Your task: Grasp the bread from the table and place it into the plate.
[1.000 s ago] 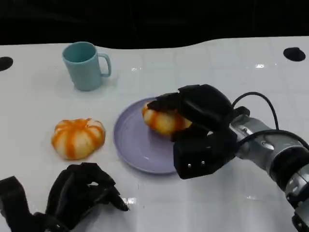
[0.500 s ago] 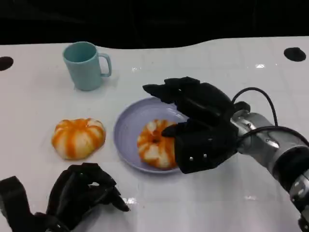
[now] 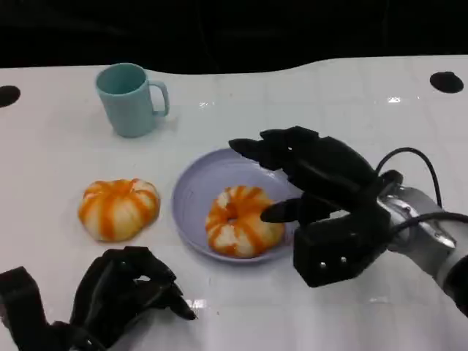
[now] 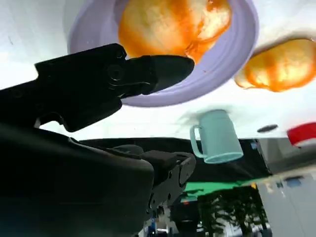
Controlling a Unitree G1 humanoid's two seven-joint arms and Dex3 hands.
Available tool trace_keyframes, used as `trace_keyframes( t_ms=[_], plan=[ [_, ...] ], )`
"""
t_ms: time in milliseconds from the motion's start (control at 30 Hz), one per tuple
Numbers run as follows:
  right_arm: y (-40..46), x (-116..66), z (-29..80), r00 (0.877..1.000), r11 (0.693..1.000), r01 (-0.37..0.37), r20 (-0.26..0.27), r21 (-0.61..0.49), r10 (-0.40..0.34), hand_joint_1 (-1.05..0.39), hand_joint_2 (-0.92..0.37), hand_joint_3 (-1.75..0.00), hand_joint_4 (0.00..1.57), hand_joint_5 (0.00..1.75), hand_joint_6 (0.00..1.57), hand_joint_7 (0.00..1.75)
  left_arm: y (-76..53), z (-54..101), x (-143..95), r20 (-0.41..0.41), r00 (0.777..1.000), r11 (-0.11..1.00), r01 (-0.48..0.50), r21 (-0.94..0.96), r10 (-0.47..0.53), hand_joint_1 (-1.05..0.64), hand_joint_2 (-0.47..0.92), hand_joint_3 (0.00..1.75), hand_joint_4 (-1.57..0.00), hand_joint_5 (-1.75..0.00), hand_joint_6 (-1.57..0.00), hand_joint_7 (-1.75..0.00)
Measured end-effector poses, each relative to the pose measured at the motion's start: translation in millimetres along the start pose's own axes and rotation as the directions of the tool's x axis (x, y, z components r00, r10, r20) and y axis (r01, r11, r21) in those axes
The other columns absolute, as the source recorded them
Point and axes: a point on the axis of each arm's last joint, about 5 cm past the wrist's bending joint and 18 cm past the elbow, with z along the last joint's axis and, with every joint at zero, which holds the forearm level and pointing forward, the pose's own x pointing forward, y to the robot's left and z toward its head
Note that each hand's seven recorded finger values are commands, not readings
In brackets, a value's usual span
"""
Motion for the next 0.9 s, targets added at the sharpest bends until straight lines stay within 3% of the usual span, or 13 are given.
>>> trace_keyframes(
  t_ms=[200, 333, 433, 467, 500, 567, 667, 800, 900],
  plan=[
    [2.7, -17.1, -4.7, 0.996, 0.997, 0.079, 0.027, 0.019, -0.080, -0.32, -0.85, 0.00, 0.40, 0.55, 0.60, 0.15, 0.1, -0.4, 0.0, -0.003, 1.000, 1.000, -0.001, -0.001, 0.001, -1.05, 0.61, 0.00, -1.57, -0.61, -1.57, -0.37],
    [4.6, -26.8, -5.8, 0.990, 0.990, 0.137, 0.040, 0.020, -0.138, -0.26, -0.82, 0.00, 0.54, 0.84, 0.78, 0.24, 0.0, -0.4, 0.2, -0.003, 1.000, 1.000, -0.003, -0.001, 0.003, -1.05, 0.61, 0.00, -1.57, -0.61, -1.57, -0.37],
    [6.9, -35.2, -5.9, 0.987, 0.988, 0.156, 0.047, 0.014, -0.156, -0.23, -0.81, -0.02, 0.58, 1.06, 0.73, 0.54, -0.1, -0.4, 0.4, -0.003, 1.000, 1.000, -0.010, -0.001, 0.010, -1.05, 0.61, 0.00, -1.57, -0.61, -1.57, -0.38],
    [7.0, -38.7, -6.2, 0.986, 0.987, 0.159, 0.050, 0.014, -0.160, -0.25, -0.80, -0.03, 0.59, 1.20, 0.67, 0.75, -0.2, -0.4, 0.4, -0.004, 1.000, 1.000, -0.010, 0.000, 0.010, -1.05, 0.61, 0.00, -1.57, -0.61, -1.57, -0.38],
    [6.8, -42.1, -6.6, 0.985, 0.986, 0.167, 0.049, 0.014, -0.168, -0.26, -0.80, -0.03, 0.59, 1.26, 0.64, 0.85, -0.3, -0.5, 0.5, -0.004, 1.000, 1.000, -0.010, 0.000, 0.010, -1.05, 0.61, 0.00, -1.57, -0.61, -1.57, -0.38],
    [6.8, -49.3, -8.3, 0.983, 0.984, 0.179, 0.044, 0.013, -0.179, -0.33, -0.82, -0.05, 0.56, 1.47, 0.56, 1.12, -0.4, -0.5, 0.6, -0.006, 1.000, 1.000, -0.010, 0.001, 0.010, -1.05, 0.61, 0.00, -1.57, -0.61, -1.57, -0.38],
    [8.0, -61.4, -10.1, 0.982, 0.983, 0.184, 0.036, 0.010, -0.185, -0.42, -0.85, -0.04, 0.54, 1.66, 0.51, 1.37, -0.9, -0.6, 1.1, -0.007, 1.000, 1.000, -0.011, 0.003, 0.011, -1.05, 0.61, 0.00, -1.57, -0.62, -1.57, -0.39],
    [8.4, -77.7, -10.1, 0.979, 0.980, 0.201, 0.028, 0.013, -0.201, -0.42, -0.85, -0.01, 0.56, 1.73, 0.51, 1.50, -1.1, -0.8, 1.3, -0.008, 1.000, 1.000, -0.009, 0.003, 0.009, -1.05, 0.61, 0.00, -1.57, -0.62, -1.57, -0.38],
    [7.7, -90.1, -9.0, 0.980, 0.980, 0.196, 0.011, 0.025, -0.196, -0.37, -0.83, 0.00, 0.57, 1.73, 0.49, 1.48, -1.4, -0.8, 1.7, -0.009, 1.000, 1.000, -0.009, 0.003, 0.009, -1.05, 0.61, 0.00, -1.57, -0.62, -1.57, -0.39]
  ],
)
